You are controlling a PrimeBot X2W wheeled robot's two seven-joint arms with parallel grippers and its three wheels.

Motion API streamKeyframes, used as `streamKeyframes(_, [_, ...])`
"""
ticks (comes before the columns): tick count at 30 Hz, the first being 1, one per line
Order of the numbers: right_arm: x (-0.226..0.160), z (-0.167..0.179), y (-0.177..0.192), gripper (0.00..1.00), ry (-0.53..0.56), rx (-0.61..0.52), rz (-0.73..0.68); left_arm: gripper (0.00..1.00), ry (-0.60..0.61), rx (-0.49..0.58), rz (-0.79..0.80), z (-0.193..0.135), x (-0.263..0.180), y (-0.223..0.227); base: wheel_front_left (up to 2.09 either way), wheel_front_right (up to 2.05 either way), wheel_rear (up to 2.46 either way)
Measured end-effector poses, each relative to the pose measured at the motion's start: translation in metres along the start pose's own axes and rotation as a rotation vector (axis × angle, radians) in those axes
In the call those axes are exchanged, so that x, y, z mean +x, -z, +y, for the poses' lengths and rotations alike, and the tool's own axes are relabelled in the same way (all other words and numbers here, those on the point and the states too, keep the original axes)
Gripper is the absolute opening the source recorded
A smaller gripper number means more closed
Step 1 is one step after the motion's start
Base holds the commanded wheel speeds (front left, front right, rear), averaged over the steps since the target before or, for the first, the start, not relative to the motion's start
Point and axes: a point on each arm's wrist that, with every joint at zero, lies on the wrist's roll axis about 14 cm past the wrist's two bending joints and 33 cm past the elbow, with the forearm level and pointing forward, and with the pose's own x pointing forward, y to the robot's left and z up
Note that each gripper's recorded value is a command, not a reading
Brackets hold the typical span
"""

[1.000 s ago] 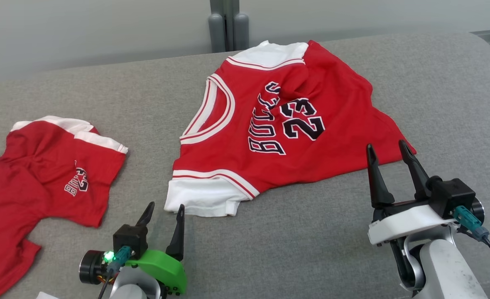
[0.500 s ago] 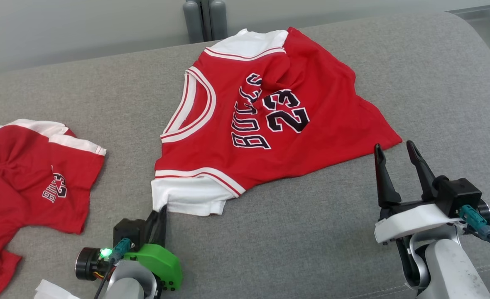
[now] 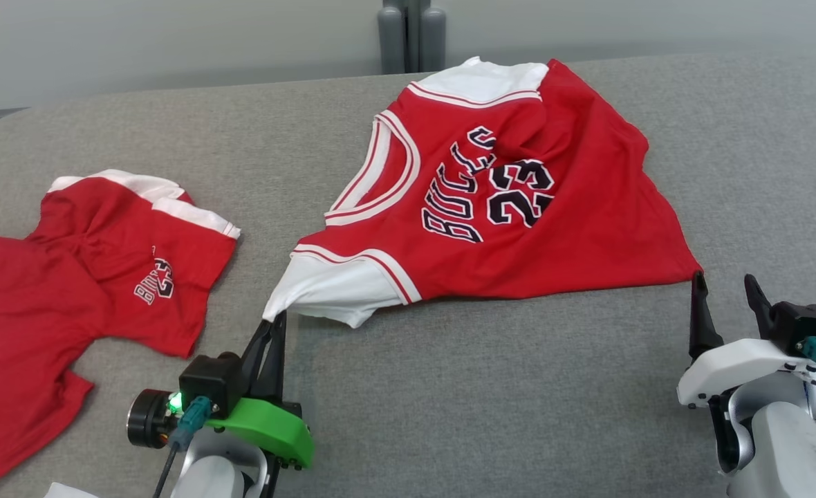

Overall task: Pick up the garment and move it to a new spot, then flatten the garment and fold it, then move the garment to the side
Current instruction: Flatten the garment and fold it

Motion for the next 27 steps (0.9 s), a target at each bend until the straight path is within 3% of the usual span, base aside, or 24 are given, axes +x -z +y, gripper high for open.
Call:
streamKeyframes(12, [0.029,0.003,0.043,1.0,0.031,0.016,0.194,0.0,-0.002,-0.011,-0.018,-0.002,-0.013,-0.004,0.0,0.0,0.0])
streamKeyframes(22, [0.037,0.006,0.059,1.0,0.032,0.034,0.264,0.0,0.01,-0.017,-0.004,-0.006,-0.011,0.0,0.0,0.0,0.0])
streamKeyframes(23, [0.037,0.006,0.059,0.62,0.032,0.038,0.266,0.0,0.011,-0.017,-0.003,-0.006,-0.011,0.001,0.0,0.0,0.0])
streamKeyframes(24, [0.037,0.008,0.06,0.08,0.03,0.041,0.269,0.0,0.012,-0.017,-0.002,-0.006,-0.011,0.001,0.0,0.0,0.0])
streamKeyframes(25, [0.038,0.01,0.06,0.0,0.023,0.041,0.27,0.0,0.013,-0.018,0.0,-0.006,-0.011,0.002,0.0,0.0,0.0])
streamKeyframes(27, [0.04,0.015,0.058,0.0,0.01,0.041,0.268,0.0,0.011,-0.027,0.0,-0.006,-0.011,0.002,0.0,0.0,0.0])
